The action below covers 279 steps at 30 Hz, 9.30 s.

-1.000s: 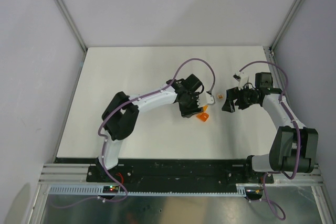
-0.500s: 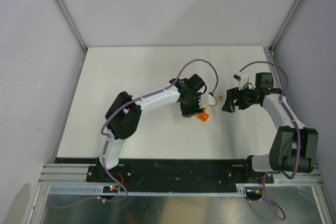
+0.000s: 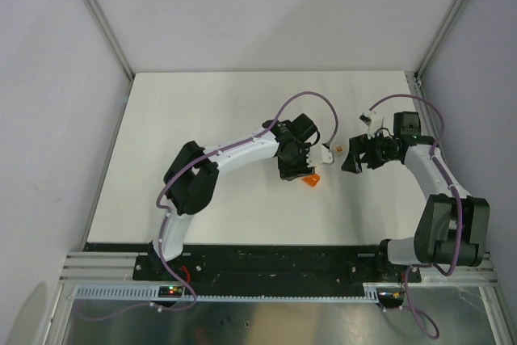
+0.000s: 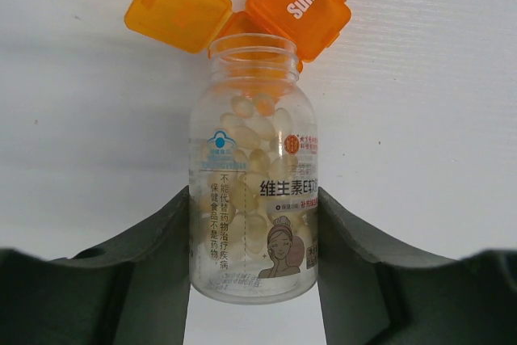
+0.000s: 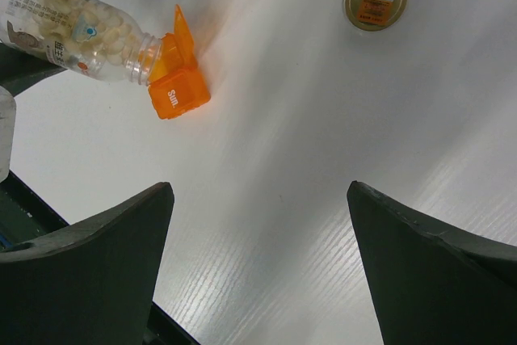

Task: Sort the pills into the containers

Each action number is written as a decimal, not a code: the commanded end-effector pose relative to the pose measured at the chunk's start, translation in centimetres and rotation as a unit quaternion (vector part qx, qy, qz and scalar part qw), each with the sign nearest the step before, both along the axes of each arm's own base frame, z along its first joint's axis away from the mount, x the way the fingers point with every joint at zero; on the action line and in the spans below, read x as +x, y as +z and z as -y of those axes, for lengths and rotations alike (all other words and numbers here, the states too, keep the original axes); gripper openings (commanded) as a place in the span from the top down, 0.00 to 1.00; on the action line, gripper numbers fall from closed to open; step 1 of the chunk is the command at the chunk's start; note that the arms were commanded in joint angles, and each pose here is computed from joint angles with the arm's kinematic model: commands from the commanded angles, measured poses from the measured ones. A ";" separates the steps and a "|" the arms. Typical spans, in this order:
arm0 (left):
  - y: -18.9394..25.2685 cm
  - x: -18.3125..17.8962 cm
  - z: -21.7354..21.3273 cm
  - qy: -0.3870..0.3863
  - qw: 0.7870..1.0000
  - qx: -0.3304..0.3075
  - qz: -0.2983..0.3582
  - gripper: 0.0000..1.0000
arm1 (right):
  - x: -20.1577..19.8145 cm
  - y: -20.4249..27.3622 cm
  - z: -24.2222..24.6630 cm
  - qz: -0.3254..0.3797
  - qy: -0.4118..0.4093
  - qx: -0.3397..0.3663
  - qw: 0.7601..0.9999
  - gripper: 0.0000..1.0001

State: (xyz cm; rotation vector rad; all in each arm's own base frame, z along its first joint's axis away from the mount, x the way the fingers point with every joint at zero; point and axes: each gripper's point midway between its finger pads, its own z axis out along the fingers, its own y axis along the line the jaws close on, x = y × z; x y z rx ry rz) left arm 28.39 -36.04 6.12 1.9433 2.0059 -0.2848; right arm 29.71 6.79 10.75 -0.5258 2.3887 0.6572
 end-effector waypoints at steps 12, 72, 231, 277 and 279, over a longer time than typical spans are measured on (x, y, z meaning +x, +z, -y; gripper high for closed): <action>2.2 0.4 1.0 -0.019 0.999 -0.017 0.022 1.00 | -0.1 0.3 -0.2 0.008 0.009 0.008 1.000 0.05; 6.9 -0.8 -0.9 0.023 0.982 -0.185 0.041 1.00 | -0.2 0.3 -7.8 -0.017 0.090 0.023 0.996 0.05; 29.7 -2.3 -13.4 0.197 0.819 -0.515 0.159 1.00 | -3.7 -8.0 -15.8 -0.053 0.166 -0.173 0.969 0.50; 18.1 -3.8 -12.1 0.108 0.895 -0.419 0.108 1.00 | -2.6 2.2 -11.2 0.015 0.135 -0.055 0.989 0.18; 16.9 -3.7 -11.8 0.104 0.902 -0.406 0.103 1.00 | -2.0 3.5 -10.3 0.040 0.117 -0.051 0.991 0.15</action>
